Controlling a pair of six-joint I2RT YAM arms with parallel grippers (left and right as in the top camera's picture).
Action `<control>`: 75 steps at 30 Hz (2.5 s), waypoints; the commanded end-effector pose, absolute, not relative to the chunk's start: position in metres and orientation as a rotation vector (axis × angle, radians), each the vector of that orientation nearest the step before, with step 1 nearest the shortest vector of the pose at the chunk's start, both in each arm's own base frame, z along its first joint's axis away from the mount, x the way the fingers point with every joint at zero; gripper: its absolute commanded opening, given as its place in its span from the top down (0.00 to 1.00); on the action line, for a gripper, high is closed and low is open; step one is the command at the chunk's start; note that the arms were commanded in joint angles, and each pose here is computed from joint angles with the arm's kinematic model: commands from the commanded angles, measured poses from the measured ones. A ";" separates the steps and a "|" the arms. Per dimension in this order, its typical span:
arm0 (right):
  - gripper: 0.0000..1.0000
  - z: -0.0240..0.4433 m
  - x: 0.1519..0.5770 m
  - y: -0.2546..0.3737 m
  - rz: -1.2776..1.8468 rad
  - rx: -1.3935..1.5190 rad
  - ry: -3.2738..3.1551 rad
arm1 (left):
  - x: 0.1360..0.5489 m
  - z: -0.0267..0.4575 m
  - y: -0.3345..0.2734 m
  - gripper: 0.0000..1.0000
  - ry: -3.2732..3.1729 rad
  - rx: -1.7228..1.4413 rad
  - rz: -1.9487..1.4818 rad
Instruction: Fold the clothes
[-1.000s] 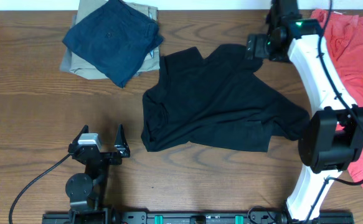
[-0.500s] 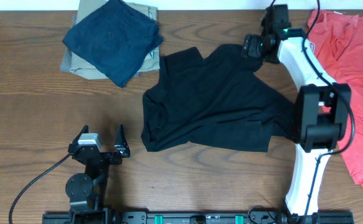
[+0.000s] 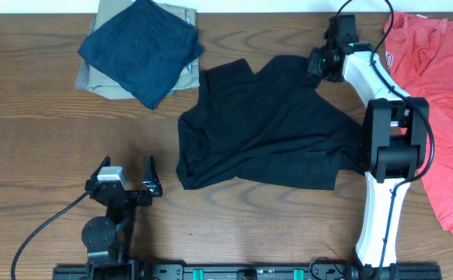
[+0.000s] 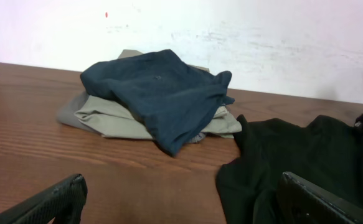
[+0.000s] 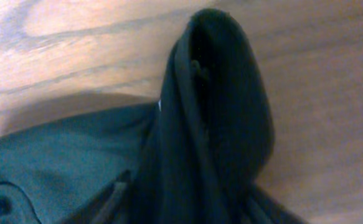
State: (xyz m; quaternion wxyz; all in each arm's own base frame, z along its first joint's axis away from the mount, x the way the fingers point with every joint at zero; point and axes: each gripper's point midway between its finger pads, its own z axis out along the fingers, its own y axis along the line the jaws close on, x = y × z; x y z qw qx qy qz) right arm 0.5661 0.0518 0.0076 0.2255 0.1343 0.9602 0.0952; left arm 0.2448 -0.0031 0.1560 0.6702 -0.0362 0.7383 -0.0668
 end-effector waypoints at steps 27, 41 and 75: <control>0.63 0.162 0.678 0.101 0.470 0.231 2.080 | 0.244 0.141 -0.006 0.02 1.707 -0.062 -0.151; 0.01 0.169 0.620 0.087 0.367 0.213 2.408 | 0.244 0.141 -0.006 0.02 1.707 -0.062 -0.151; 0.01 0.256 0.352 0.039 -0.175 0.635 2.817 | 0.244 0.141 -0.006 0.02 1.707 -0.062 -0.151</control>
